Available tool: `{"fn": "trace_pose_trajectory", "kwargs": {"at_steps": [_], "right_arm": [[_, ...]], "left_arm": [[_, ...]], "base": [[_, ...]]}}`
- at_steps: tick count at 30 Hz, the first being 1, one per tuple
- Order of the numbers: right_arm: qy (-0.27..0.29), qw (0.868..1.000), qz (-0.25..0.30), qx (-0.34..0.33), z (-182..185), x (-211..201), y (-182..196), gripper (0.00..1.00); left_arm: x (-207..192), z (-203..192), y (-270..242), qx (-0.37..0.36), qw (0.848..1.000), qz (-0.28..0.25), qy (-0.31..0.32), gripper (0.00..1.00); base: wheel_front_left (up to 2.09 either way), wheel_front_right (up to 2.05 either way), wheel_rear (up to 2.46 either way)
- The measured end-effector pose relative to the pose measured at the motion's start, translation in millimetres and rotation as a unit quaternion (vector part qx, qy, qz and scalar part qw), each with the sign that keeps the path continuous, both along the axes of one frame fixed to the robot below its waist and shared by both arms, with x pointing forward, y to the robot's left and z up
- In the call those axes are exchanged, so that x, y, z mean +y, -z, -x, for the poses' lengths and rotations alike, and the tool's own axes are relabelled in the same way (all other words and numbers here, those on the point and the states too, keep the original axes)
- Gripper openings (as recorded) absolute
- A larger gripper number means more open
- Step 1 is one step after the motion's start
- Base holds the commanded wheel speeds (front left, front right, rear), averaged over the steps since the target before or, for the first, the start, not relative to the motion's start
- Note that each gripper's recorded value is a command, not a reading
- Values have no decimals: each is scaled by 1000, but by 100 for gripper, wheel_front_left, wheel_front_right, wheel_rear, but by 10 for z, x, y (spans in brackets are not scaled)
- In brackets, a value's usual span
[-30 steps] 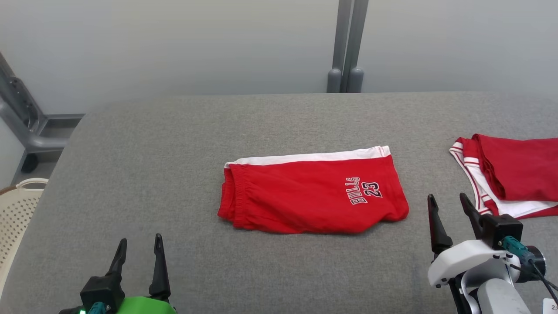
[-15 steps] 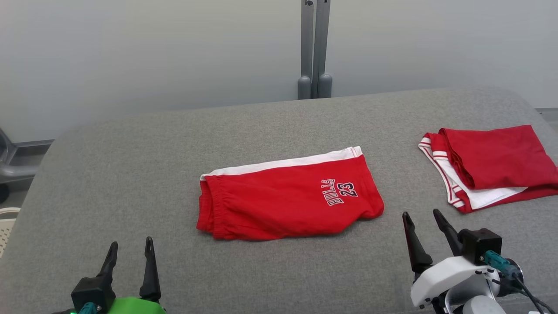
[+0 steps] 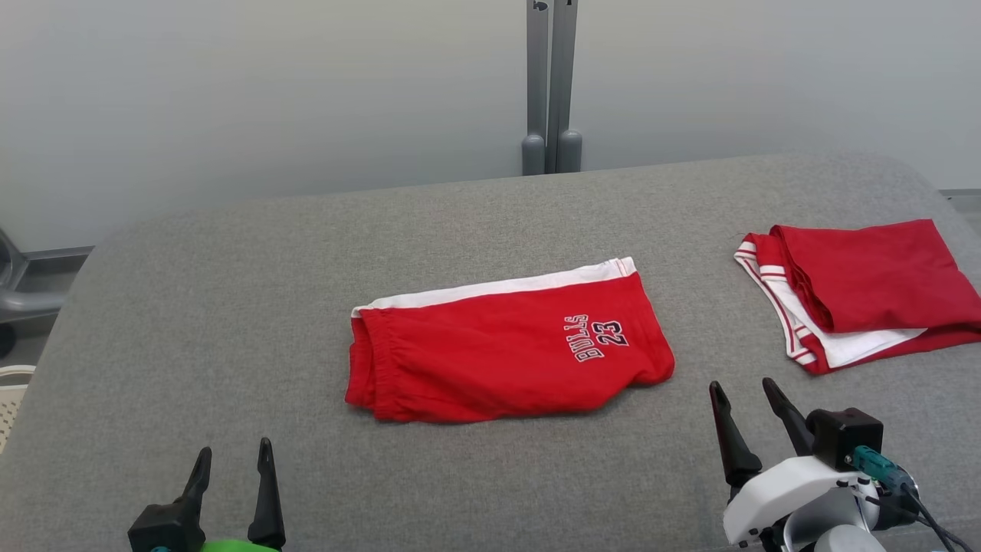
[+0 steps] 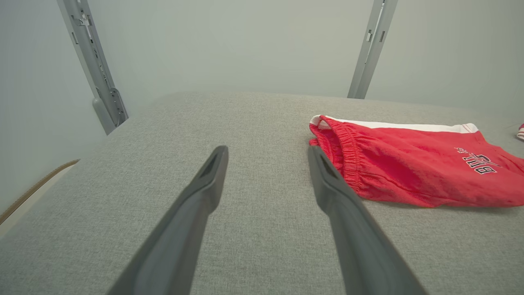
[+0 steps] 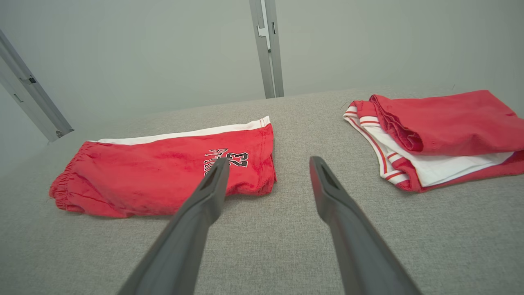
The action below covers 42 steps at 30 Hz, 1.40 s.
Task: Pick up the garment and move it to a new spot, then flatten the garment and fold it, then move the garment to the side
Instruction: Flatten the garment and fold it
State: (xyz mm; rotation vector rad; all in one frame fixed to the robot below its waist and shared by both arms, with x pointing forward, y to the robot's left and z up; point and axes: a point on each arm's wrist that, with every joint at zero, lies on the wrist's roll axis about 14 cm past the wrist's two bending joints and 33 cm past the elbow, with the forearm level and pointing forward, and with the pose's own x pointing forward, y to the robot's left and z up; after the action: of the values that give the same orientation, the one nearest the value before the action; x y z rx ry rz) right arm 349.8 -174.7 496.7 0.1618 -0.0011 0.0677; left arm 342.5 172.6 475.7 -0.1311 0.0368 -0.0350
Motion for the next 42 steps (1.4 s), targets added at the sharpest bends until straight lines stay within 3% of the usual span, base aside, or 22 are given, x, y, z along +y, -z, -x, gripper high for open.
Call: {"fn": "trace_pose_trajectory", "kwargs": {"at_steps": [11,20,30,38,42], "right_arm": [[0,1000,7,2,-151,-17,-60,100],[-4,992,6,122,-588,-81,79,100],[7,965,21,261,-1116,-228,308,100],[-15,944,28,327,-1457,-35,532,100],[-31,926,46,373,-1519,103,760,100]], "left_arm": [[-5,20,41,11,1000,4,1,100],[43,-49,18,5,1000,-4,-5,100],[74,-151,35,5,1000,-9,-7,100],[227,-187,172,27,999,-10,-31,100],[321,-168,243,39,998,-9,-45,100]], "base": [[0,0,0],[0,0,0],[0,0,0],[0,0,0],[0,0,0]]}}
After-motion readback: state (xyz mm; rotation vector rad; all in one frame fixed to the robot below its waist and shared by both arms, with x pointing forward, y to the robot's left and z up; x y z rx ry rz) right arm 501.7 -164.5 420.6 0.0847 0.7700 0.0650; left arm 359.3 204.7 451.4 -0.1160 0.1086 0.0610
